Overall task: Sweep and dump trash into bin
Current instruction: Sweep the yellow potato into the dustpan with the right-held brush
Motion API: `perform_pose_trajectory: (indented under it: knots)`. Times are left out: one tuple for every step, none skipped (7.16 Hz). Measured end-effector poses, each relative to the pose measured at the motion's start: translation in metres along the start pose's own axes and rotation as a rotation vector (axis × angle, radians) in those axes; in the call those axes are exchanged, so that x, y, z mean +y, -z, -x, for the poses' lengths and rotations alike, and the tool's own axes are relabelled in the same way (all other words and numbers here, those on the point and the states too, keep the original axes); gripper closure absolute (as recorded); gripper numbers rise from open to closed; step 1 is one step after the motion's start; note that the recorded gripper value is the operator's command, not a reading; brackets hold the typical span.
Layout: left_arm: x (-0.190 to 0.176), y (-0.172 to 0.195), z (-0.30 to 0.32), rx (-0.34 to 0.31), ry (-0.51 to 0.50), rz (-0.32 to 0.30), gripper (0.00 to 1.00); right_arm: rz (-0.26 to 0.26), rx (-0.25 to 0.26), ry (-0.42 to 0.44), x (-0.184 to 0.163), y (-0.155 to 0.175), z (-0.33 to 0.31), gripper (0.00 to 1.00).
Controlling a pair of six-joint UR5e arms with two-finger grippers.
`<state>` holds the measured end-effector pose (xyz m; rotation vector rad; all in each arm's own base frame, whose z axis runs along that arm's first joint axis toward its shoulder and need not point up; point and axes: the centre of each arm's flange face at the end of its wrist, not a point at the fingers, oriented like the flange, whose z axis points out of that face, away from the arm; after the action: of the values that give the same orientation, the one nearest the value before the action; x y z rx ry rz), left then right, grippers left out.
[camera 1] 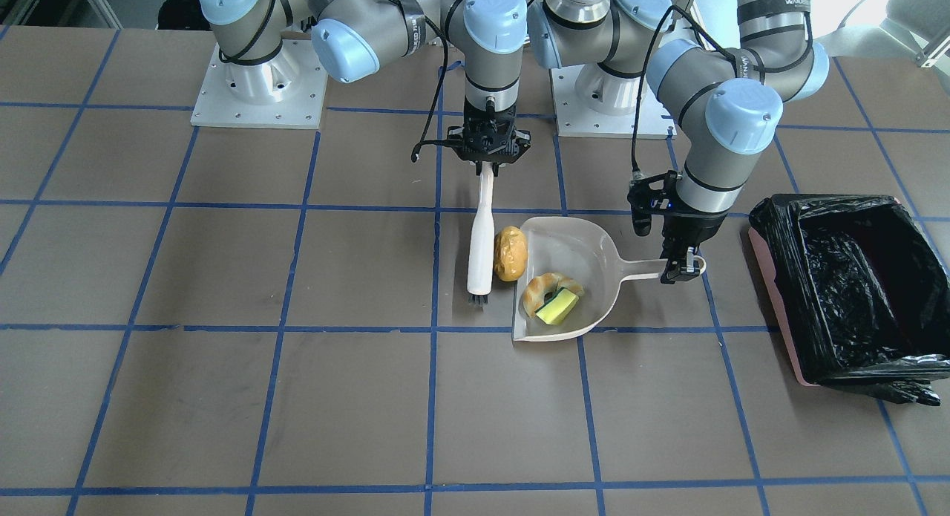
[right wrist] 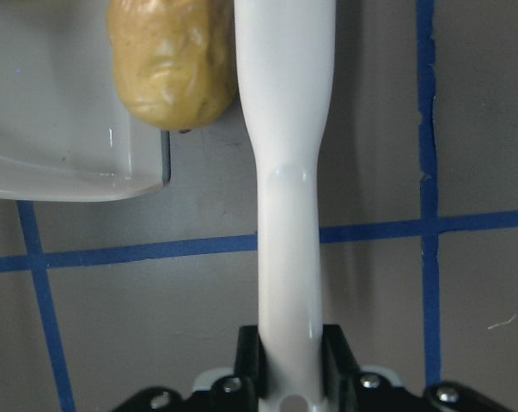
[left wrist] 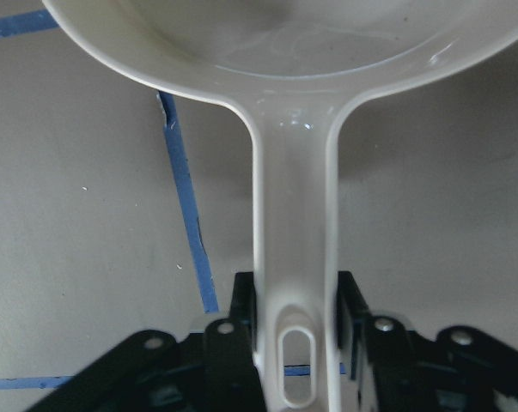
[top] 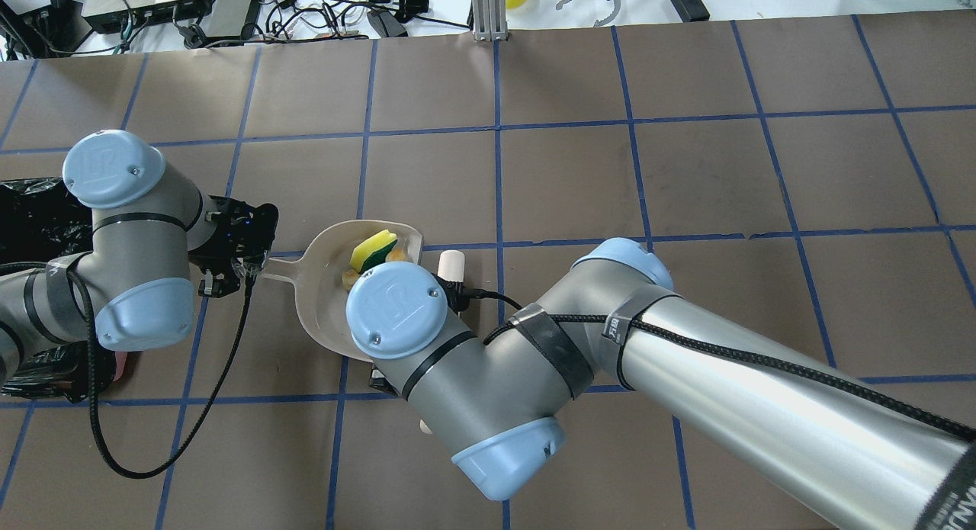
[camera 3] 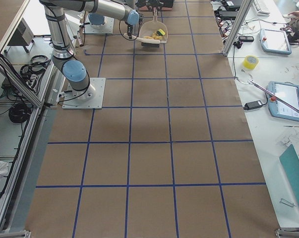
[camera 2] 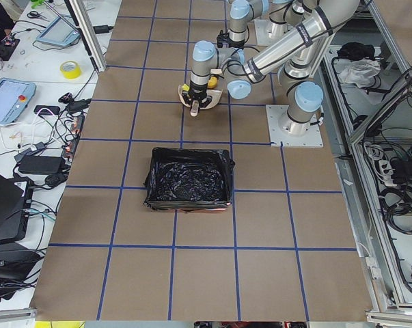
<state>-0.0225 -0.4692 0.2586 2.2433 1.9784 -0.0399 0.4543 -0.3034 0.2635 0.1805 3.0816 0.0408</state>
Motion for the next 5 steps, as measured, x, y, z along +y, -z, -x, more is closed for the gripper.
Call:
perform_pose_trajectory:
  knots:
    - [0.0,0.001,0.0,-0.004,0.001,0.002,1.0,0.003,-0.016,-0.047,-0.004,0.001,0.009,1.0]
    - [0.001,0.002,0.001,-0.008,0.003,0.003,1.0,0.005,-0.026,-0.08,-0.006,0.0,0.017,1.0]
    - [0.002,0.004,0.003,-0.014,0.005,0.005,1.0,0.005,-0.04,-0.098,-0.007,0.0,0.027,1.0]
    - [0.005,0.007,0.005,-0.023,0.008,0.008,1.0,0.018,-0.063,-0.11,-0.006,-0.002,0.041,1.0]
    - [0.007,0.008,0.007,-0.031,0.01,0.011,1.0,0.031,-0.09,-0.116,-0.006,-0.003,0.055,1.0]
